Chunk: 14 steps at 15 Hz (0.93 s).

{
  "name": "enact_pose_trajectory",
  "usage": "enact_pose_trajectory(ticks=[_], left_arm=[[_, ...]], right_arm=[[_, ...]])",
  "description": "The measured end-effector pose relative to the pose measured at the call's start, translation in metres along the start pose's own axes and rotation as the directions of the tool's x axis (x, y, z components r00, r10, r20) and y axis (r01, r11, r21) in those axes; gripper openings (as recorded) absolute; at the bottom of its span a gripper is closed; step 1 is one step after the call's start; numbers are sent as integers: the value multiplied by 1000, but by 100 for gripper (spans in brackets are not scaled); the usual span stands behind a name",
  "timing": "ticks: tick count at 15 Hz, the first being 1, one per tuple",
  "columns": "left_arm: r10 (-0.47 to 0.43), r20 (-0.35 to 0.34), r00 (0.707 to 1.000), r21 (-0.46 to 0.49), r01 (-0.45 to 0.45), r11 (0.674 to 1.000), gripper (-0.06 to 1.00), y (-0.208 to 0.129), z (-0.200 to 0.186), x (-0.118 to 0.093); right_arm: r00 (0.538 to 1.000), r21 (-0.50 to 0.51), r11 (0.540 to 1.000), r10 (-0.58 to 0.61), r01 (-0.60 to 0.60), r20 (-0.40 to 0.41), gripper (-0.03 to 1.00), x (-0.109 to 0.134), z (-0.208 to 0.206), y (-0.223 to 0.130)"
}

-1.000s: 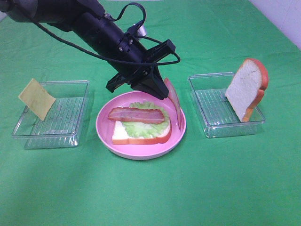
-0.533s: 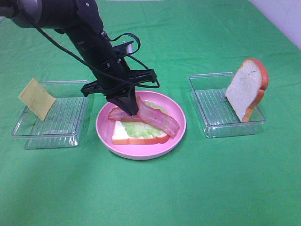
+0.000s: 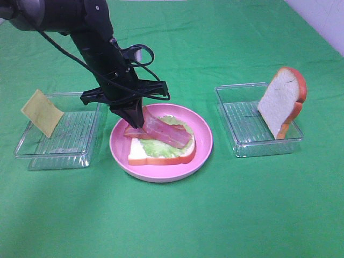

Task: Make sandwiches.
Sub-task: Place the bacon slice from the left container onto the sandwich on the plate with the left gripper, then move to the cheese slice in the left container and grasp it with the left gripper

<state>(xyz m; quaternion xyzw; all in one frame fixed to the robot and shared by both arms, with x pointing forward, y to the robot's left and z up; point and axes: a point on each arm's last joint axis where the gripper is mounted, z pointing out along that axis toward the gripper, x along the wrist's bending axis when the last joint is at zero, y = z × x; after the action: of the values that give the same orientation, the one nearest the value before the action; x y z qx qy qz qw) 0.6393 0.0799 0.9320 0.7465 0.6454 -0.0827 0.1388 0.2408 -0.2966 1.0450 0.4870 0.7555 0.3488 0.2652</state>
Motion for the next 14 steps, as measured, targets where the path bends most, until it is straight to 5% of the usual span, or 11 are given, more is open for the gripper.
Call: enact_pose_trajectory(ticks=[3,4,5,6,11,14], left_arm=[[1,-4,1000,9,-1,1000,9,-1,0,0],[1,-4,1000,9,-1,1000,22,-1,0,0],[25,-2,1000,-3,-25,1000,51,-1,-5,-1],[61,2,998,-17,-61,998,61,1,-12,-3],[131,-29,991,-102,-134,986,67,11,-60,-16],[110,-150,983,-127,-130,983,67,15,-100,-16]], right_arm=[[1000,0,1000,0,0,0,80,0,0,0],[1000,0,1000,0,0,0,80,0,0,0],[1000,0,1000,0,0,0,80,0,0,0],[1000,0,1000,0,0,0,80,0,0,0],[1000,0,1000,0,0,0,80,0,0,0],[1000,0,1000,0,0,0,80,0,0,0]])
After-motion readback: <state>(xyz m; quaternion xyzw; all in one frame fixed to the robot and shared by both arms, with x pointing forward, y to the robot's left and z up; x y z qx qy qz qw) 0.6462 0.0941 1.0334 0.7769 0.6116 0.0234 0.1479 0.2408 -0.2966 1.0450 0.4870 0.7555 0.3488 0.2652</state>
